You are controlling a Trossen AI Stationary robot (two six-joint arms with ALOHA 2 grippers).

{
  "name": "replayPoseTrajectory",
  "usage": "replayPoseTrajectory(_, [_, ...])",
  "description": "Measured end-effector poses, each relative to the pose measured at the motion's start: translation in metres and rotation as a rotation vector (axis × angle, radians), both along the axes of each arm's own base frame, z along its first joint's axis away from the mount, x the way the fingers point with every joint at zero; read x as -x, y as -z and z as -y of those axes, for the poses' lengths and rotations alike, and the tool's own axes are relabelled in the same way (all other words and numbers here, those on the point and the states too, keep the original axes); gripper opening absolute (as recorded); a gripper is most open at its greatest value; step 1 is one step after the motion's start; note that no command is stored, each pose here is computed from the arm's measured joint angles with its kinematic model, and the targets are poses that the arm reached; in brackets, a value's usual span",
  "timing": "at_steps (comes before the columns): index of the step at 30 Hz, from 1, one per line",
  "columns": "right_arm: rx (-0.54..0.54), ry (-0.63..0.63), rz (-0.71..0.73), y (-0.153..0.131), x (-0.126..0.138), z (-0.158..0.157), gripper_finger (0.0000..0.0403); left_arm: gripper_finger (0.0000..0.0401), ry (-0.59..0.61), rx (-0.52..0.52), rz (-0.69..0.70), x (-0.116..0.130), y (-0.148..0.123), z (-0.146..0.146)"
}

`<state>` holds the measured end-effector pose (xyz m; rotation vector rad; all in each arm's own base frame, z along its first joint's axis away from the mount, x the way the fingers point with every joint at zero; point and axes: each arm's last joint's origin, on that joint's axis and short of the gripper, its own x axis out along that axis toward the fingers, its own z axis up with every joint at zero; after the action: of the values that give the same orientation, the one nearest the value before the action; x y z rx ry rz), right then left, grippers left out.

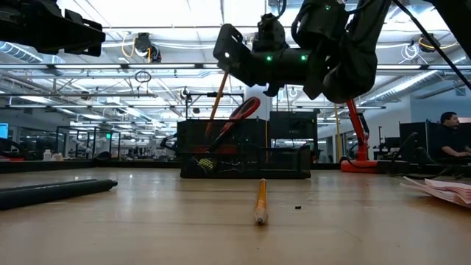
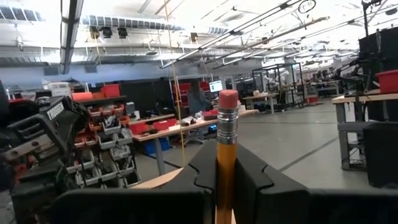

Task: Pick and place office supplies into organizer
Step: Put the orange pencil into the desk organizer

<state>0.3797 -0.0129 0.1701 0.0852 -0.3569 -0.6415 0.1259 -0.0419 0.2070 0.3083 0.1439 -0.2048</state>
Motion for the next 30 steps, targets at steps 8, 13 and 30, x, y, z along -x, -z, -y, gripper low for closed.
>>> replayPoseTrajectory(8, [0.064,-0.104,0.086,-0.035,0.007,-0.005,0.0013,0.0031,0.001,-0.005,-0.005,0.0,0.001,0.0])
replayPoseTrajectory(13, [0.168,-0.102,0.086,-0.058,0.014,-0.018,0.0013,0.0031,0.001,-0.011,-0.022,0.0,0.002,0.0])
replayPoseTrajectory(30, [0.207,-0.099,0.084,-0.067,0.017,-0.025,0.0013,0.0031,0.001,-0.013,-0.022,0.0,0.002,0.0])
